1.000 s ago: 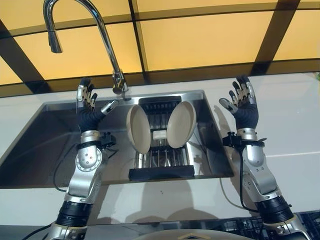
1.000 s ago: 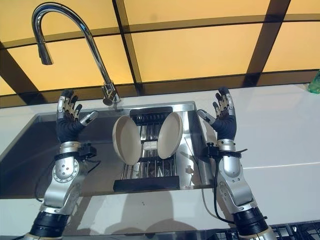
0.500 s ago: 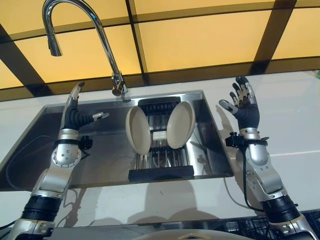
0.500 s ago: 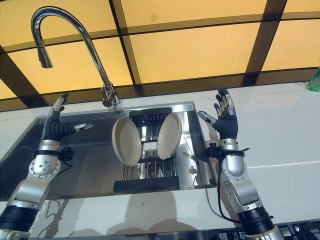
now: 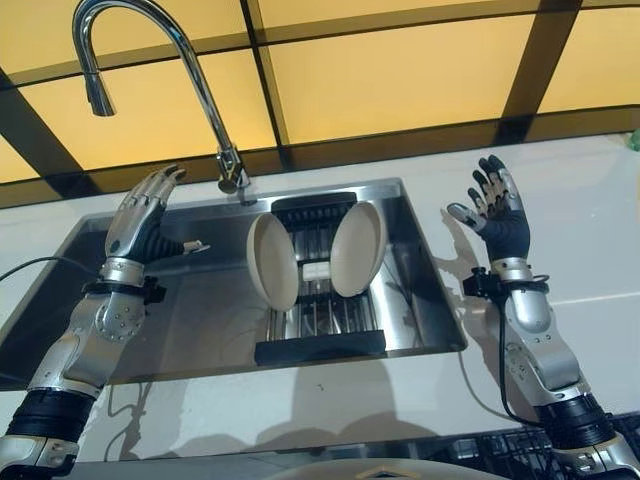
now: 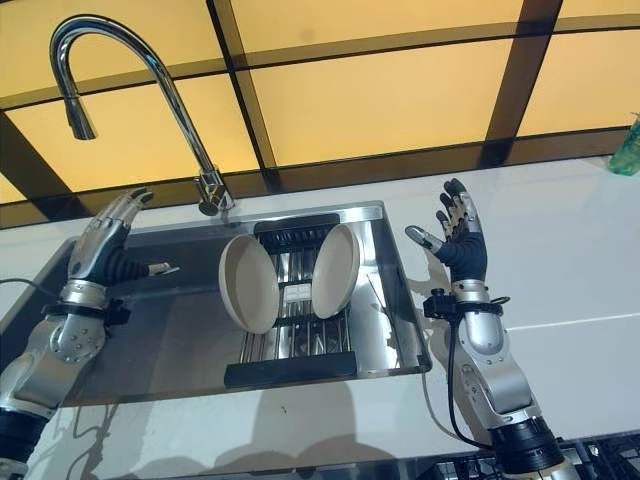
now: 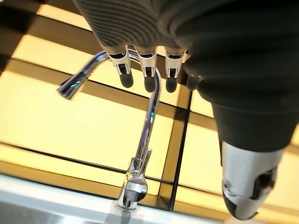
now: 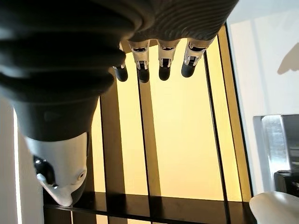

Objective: Pick up plates and place into dishwasher.

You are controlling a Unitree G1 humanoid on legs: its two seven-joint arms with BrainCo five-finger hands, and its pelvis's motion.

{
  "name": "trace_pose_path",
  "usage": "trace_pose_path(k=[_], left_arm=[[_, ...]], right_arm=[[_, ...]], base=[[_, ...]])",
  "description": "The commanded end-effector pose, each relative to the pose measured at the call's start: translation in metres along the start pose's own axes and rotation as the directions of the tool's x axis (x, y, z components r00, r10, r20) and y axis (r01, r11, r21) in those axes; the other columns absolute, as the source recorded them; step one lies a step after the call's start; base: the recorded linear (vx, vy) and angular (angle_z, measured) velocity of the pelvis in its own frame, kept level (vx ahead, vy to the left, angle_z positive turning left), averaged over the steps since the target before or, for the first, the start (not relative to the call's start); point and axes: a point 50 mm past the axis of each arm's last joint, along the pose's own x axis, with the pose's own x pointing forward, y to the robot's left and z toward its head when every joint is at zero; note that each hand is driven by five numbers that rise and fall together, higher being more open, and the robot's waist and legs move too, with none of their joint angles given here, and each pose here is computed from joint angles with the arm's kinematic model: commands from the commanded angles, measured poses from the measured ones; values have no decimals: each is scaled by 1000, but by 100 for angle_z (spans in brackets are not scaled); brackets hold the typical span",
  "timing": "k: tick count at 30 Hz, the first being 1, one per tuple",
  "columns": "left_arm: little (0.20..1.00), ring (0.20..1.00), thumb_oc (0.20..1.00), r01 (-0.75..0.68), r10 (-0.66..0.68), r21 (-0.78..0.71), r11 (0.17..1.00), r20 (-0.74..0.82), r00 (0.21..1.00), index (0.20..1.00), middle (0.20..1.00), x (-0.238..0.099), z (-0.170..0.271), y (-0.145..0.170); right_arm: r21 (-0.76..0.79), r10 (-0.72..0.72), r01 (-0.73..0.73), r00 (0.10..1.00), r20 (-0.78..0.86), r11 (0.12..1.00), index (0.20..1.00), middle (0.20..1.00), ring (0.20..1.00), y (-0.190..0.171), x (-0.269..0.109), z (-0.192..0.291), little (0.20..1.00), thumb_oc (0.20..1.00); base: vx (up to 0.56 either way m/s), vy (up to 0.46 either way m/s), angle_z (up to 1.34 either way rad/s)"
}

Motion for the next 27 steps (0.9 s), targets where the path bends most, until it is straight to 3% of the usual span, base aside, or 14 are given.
trace_pose_path(k=[1,13,22,27], left_arm=[[1000,1000,1000,-46,28,200,979,91,995,1000,1000,13,-7,30],[1000,1000,1000,85,-225,474,877,246,943,1000,1000,5,7,15],[1000,1000,1000,-38,-147,468,883,352,924,1000,1000,4,16,17],[1000,1000,1000,-162,-1,441,883,346,938,1000,1000,5,14,22]], right_arm=[[19,4,-4,999,33,1000,1000,1000,1000,-4,1,7,1000,1000],[-11,-12,13,1000,15,1000,1000,1000,1000,-18,0,5,1000,1000],[-10,-10,10,1000,-1,1000,1000,1000,1000,-18,-7,0,1000,1000],[-6,-20,19,1000,-19,1000,1000,1000,1000,-19,-9,-4,1000,1000]], base=[[40,48,-4],[28,48,-3],[36,23,-2],[42,-2,0]])
